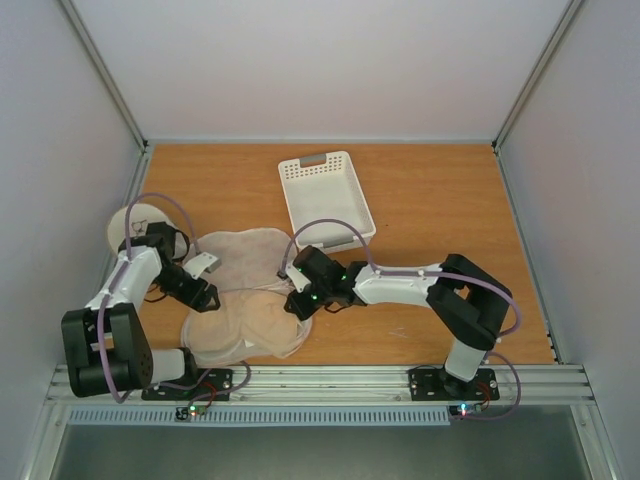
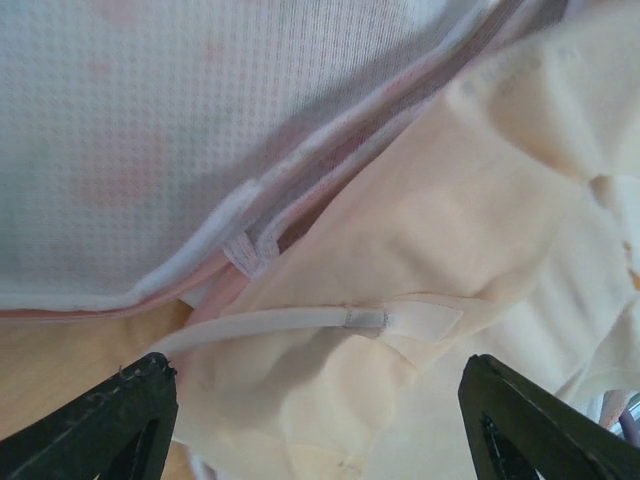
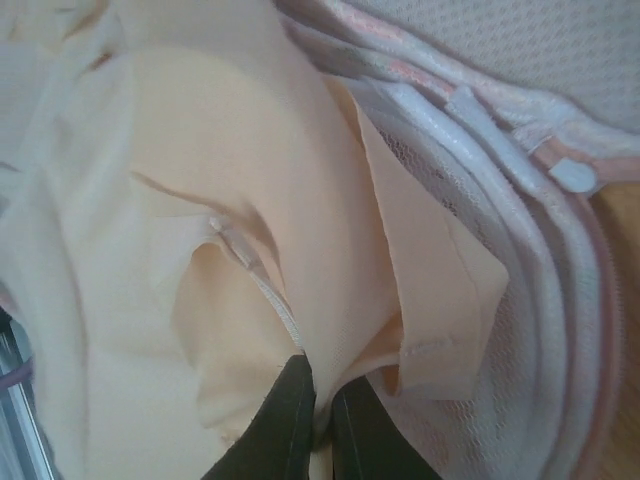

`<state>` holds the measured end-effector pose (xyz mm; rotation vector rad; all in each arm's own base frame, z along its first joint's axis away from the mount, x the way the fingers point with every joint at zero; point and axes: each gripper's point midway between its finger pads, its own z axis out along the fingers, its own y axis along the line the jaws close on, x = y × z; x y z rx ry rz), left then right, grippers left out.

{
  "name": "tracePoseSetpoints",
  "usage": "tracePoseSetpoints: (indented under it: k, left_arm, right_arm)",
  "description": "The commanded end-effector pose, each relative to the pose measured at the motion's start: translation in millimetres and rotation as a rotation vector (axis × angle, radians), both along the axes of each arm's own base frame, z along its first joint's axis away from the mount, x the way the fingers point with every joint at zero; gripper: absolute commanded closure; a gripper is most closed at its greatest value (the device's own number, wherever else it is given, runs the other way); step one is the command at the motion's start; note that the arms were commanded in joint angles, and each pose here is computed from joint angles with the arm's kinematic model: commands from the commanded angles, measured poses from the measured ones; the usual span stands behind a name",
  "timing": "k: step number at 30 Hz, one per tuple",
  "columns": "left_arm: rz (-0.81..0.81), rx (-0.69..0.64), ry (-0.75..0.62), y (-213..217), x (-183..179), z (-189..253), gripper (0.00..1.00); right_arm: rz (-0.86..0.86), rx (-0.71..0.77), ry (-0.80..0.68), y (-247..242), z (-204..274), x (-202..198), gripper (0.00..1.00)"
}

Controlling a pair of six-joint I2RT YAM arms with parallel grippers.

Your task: Unzip the laundry bag and remove the bra

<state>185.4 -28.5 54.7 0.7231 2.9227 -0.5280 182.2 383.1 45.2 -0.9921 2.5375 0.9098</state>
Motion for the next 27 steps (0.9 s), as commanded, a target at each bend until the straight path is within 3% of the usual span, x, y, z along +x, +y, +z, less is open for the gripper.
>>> tracePoseSetpoints:
  k: [1,8,19,27]
  left_arm:
    - [-0.033,-0.014,-0.094,-1.3,15.0,26.5,0.22]
    - [-0.026,0.037,-0.078,5.8,10.1,19.9,0.24]
    - [-0.028,-0.013,-0.043,-13.0,0.7,6.5,0.24]
    - [-0.059,-0.074,-0.040,-29.0,3.9,6.3,0.34]
  right_arm:
    - [0.015,0.026,-0.131,-2.9,48.6,11.0,0.99]
    - [0.012,-0.072,-0.170,-26.3,58.7,10.7,0.99]
    - [-0.035,-0.181,-0.196,-50.8,60.5,22.0,0.99]
    - [-0.044,-0.182,-0.198,-49.9,58.3,25.9,0.99]
